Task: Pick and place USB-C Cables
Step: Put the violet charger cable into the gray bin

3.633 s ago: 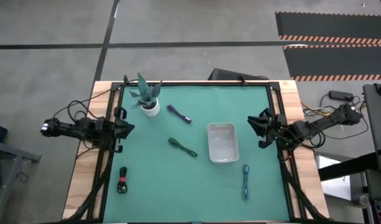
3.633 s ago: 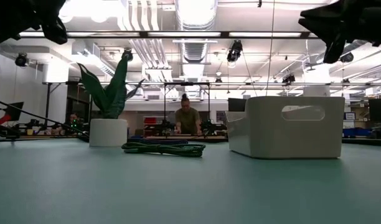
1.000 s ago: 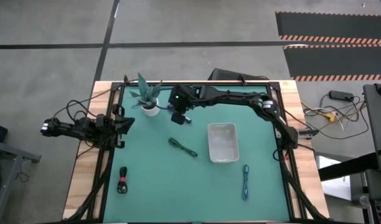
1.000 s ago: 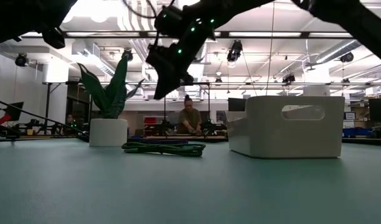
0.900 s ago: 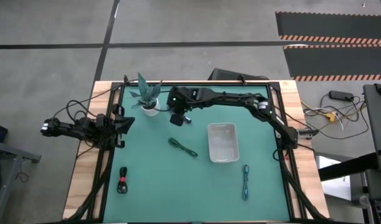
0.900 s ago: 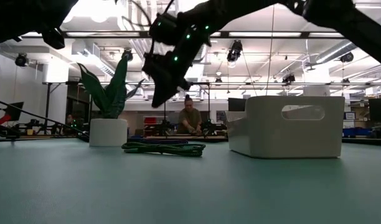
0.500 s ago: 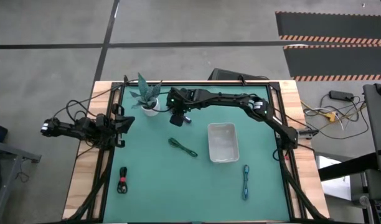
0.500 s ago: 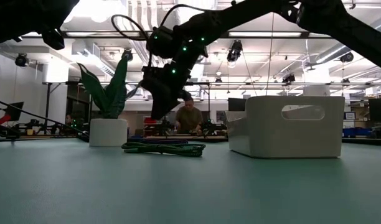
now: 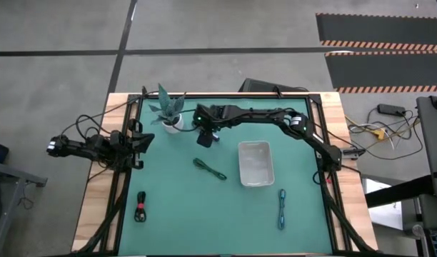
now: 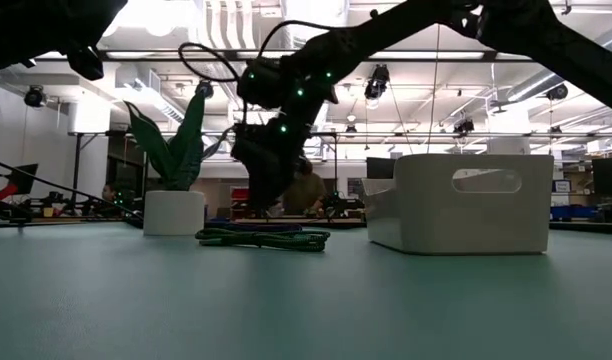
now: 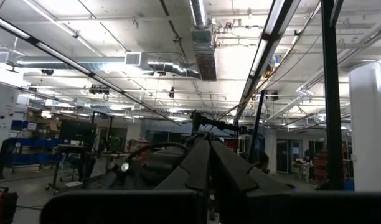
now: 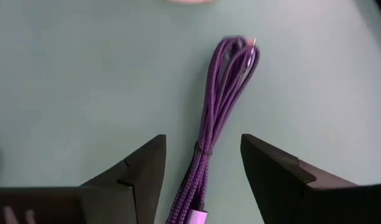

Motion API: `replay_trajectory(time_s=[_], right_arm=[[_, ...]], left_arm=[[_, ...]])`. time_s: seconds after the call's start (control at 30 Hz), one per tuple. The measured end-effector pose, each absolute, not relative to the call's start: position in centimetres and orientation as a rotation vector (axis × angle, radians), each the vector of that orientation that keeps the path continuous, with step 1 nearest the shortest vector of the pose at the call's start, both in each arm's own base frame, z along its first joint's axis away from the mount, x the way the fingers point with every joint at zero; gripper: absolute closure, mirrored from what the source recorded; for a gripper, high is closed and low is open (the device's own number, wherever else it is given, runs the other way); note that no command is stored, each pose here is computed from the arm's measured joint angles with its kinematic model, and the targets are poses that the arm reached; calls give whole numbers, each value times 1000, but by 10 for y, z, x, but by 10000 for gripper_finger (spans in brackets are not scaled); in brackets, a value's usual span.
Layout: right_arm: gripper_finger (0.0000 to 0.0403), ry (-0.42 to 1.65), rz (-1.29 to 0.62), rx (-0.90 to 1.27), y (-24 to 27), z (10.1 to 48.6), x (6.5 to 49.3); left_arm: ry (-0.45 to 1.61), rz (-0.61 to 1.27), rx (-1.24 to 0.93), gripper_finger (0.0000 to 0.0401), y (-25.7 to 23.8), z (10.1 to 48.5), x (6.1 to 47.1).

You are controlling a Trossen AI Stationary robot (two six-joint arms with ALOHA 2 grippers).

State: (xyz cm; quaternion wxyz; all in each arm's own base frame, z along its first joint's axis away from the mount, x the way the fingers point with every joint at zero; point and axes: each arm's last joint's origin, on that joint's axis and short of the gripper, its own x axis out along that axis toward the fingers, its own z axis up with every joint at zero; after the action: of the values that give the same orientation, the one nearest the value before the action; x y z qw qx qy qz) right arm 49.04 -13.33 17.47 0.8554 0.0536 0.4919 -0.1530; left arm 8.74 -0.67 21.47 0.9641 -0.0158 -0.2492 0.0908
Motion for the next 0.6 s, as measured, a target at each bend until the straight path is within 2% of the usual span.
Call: replay_trajectory(time_s=[0.6], right_arm=[[202,1032,-392,123,-133,137,482]], left_arm=[[-504,184,-32,401,-7,215,87]])
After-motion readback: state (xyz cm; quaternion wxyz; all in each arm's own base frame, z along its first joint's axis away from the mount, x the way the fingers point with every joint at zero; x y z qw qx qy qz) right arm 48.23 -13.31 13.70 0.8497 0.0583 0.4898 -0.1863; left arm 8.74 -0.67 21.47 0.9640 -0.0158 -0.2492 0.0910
